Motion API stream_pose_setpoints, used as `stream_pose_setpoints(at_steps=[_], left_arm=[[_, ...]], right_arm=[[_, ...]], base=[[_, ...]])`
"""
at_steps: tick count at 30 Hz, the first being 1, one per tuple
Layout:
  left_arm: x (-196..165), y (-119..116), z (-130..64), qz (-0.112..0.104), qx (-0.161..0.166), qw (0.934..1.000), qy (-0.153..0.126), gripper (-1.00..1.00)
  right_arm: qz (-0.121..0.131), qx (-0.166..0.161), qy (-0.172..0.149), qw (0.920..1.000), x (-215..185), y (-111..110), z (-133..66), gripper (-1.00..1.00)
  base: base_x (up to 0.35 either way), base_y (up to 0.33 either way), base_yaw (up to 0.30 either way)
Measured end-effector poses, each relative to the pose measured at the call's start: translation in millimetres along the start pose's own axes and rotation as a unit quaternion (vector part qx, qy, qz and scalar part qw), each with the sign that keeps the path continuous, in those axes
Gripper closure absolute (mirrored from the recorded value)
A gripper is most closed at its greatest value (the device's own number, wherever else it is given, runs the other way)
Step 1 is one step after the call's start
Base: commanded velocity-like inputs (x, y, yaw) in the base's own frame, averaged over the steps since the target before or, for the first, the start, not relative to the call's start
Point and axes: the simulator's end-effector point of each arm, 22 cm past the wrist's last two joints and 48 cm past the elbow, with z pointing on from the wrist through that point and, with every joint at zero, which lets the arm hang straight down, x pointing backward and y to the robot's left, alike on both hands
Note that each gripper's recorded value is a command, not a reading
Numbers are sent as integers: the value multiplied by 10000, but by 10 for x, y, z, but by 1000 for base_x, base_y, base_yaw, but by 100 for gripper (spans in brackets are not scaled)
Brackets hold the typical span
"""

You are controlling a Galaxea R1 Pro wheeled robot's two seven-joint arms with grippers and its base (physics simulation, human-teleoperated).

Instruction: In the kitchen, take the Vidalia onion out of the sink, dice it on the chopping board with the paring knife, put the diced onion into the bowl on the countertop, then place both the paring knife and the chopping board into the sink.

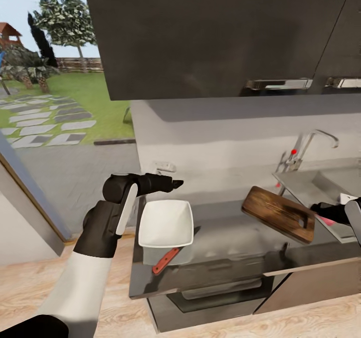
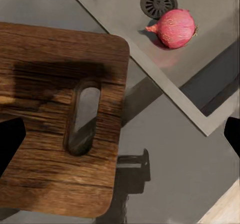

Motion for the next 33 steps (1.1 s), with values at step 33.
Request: stream_pose_setpoints(at_steps=[33], left_arm=[[-2, -6, 0, -3, 6, 10000, -2, -100]], right_arm=[[53, 169, 392, 9991, 293, -119, 169, -100]], base=[[1, -1, -19]])
